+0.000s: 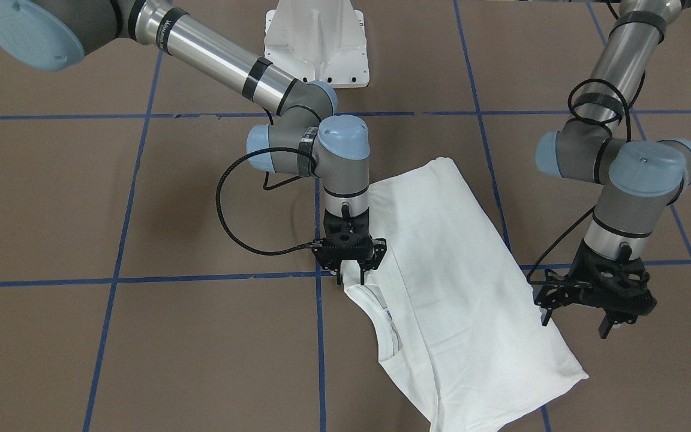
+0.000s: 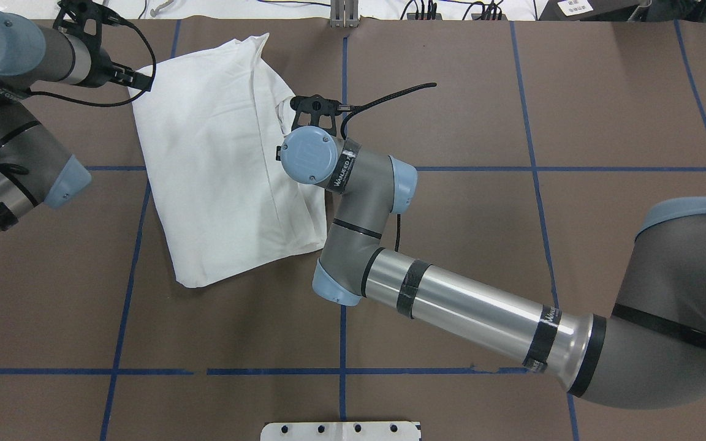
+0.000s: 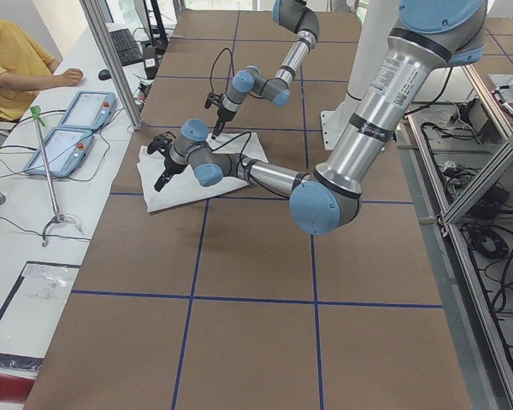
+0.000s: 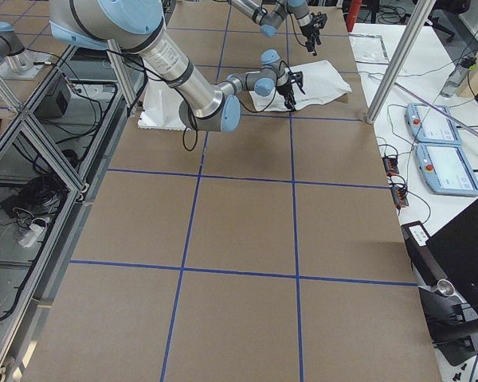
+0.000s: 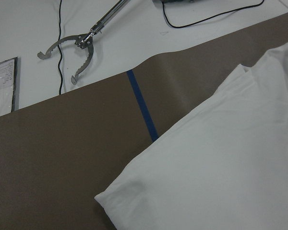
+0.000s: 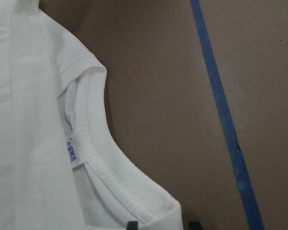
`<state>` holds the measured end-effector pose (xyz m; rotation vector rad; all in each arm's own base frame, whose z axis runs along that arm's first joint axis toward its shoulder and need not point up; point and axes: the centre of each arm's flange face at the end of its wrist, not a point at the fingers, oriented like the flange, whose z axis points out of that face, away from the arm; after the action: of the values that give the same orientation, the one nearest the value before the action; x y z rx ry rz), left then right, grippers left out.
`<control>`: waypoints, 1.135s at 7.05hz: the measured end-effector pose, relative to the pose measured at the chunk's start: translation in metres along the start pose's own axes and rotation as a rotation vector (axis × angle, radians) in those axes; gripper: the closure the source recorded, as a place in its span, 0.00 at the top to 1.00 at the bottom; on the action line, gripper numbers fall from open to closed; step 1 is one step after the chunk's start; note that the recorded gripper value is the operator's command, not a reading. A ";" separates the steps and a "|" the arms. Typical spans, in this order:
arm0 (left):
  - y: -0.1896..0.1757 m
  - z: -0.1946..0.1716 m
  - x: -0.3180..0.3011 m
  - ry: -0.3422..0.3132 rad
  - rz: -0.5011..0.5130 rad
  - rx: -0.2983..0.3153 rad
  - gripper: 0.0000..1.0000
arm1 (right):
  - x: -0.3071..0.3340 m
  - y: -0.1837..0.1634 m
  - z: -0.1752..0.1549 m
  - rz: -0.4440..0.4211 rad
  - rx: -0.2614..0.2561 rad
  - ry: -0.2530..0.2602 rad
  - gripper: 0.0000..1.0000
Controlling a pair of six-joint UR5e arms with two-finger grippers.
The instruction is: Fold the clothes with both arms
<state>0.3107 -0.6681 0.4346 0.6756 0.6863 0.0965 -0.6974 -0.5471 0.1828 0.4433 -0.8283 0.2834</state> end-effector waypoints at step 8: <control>0.006 -0.005 -0.002 0.008 0.001 0.000 1.00 | 0.087 0.063 -0.095 -0.118 -0.046 0.031 0.00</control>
<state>0.3068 -0.6612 0.4367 0.6762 0.6936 0.0996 -0.6054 -0.4399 0.2091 0.4417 -0.7737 0.1608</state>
